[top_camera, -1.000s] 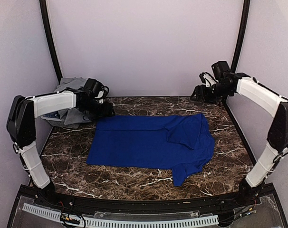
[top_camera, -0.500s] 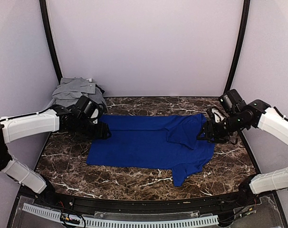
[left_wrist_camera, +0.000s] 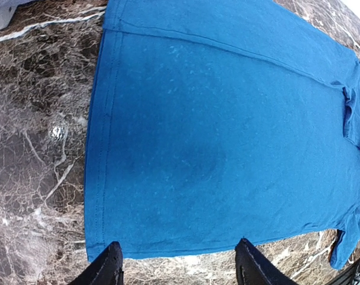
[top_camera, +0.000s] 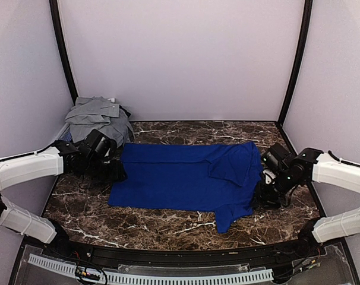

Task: Fold and stack the mixed laundry pile
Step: Pick up the 1/3-folded T-shirt from the center of the board.

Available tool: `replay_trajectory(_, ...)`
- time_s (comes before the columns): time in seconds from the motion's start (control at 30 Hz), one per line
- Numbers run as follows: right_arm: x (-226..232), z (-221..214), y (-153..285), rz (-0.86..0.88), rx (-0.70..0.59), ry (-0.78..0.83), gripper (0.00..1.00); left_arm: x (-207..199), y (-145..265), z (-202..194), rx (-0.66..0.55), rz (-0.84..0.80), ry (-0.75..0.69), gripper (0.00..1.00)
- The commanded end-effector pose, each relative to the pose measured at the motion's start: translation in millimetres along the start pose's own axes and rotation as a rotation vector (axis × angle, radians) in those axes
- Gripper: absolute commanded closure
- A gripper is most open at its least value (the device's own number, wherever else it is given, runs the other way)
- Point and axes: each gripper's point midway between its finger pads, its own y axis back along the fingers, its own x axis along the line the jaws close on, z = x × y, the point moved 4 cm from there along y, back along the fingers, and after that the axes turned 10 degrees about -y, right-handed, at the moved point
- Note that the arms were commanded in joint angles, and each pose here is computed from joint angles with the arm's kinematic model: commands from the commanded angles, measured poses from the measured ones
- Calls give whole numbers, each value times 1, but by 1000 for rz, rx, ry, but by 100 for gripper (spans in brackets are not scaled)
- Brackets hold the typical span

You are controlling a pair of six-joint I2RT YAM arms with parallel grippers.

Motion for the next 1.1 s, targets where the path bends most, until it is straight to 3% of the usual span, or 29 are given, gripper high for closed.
replay_trajectory(0.0,4,8,-9,27,-50,-50,56,8,3,-6,-9,30,41,37)
replay_trajectory(0.2,9,13,-19,22,-46,-57,57,13,1,-12,5,48,54,37)
replay_trajectory(0.43,1,17,-28,-33,-63,-69,67,18,1,-20,12,60,91,36)
replay_trajectory(0.63,-3,17,-33,-54,-63,-67,70,19,2,-20,4,56,102,36)
replay_trajectory(0.87,-11,12,-38,-67,-49,-75,100,25,-6,-31,49,93,124,35)
replay_trajectory(1.07,-14,12,-22,-46,-94,-76,100,40,-12,-42,93,88,202,37)
